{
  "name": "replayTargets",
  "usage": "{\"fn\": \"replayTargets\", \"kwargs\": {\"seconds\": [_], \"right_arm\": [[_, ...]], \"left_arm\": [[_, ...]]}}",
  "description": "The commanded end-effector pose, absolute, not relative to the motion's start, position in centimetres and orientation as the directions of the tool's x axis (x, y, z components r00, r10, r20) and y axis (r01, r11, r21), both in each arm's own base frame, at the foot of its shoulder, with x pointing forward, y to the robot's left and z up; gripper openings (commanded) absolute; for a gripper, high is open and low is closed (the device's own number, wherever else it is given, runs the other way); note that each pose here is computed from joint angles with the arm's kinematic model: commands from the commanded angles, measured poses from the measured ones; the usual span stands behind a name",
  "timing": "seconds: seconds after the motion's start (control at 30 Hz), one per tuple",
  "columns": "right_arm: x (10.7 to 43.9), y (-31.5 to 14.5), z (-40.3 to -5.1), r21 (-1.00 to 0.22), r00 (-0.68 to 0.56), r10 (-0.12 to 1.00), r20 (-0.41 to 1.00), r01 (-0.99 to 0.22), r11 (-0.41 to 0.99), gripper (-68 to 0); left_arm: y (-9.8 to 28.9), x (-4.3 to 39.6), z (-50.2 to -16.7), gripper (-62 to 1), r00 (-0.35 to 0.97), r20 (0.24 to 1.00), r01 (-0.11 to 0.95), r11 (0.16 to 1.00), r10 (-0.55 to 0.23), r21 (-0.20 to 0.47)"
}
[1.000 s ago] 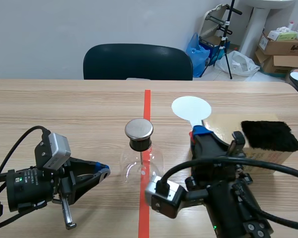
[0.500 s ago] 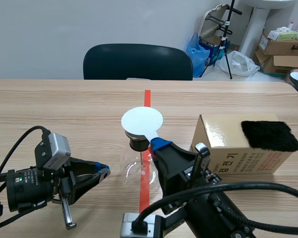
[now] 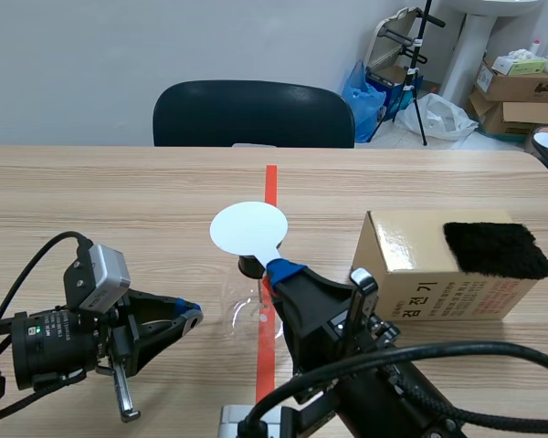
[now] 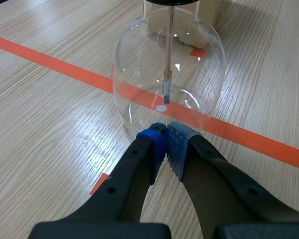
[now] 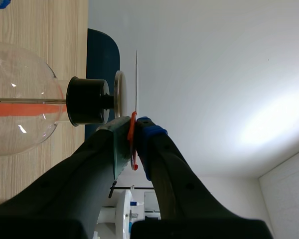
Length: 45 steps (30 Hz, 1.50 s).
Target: Do the electroscope experiment
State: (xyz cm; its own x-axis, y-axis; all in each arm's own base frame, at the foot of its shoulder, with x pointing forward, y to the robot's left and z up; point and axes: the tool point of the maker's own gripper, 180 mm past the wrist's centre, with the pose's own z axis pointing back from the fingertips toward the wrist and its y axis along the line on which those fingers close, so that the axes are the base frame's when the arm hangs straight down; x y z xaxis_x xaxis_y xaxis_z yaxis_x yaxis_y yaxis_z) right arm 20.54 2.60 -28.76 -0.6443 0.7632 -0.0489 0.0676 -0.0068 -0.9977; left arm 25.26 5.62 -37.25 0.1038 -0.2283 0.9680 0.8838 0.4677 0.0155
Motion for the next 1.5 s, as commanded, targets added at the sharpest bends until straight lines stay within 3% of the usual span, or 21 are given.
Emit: {"fn": "replayTargets", "kwargs": {"seconds": [0.0, 0.8, 1.47], "right_arm": [[20.9, 2.4, -28.0, -0.995, -0.643, 0.763, -0.068, 0.098, -0.006, -66.5], [21.5, 1.7, -27.9, -0.995, -0.605, 0.794, -0.065, 0.098, -0.006, -66.5], [24.7, -5.2, -27.6, -0.995, -0.223, 0.974, -0.028, 0.098, -0.006, -66.5]], "left_arm": [[5.5, 25.7, -36.3, -56.7, 0.082, 0.976, 0.879, 0.476, -0.200, 0.024], [5.6, 25.8, -36.2, -56.7, 0.081, 0.977, 0.878, 0.477, -0.200, 0.025], [5.6, 25.8, -36.2, -56.7, 0.079, 0.977, 0.878, 0.477, -0.196, 0.025]]}}
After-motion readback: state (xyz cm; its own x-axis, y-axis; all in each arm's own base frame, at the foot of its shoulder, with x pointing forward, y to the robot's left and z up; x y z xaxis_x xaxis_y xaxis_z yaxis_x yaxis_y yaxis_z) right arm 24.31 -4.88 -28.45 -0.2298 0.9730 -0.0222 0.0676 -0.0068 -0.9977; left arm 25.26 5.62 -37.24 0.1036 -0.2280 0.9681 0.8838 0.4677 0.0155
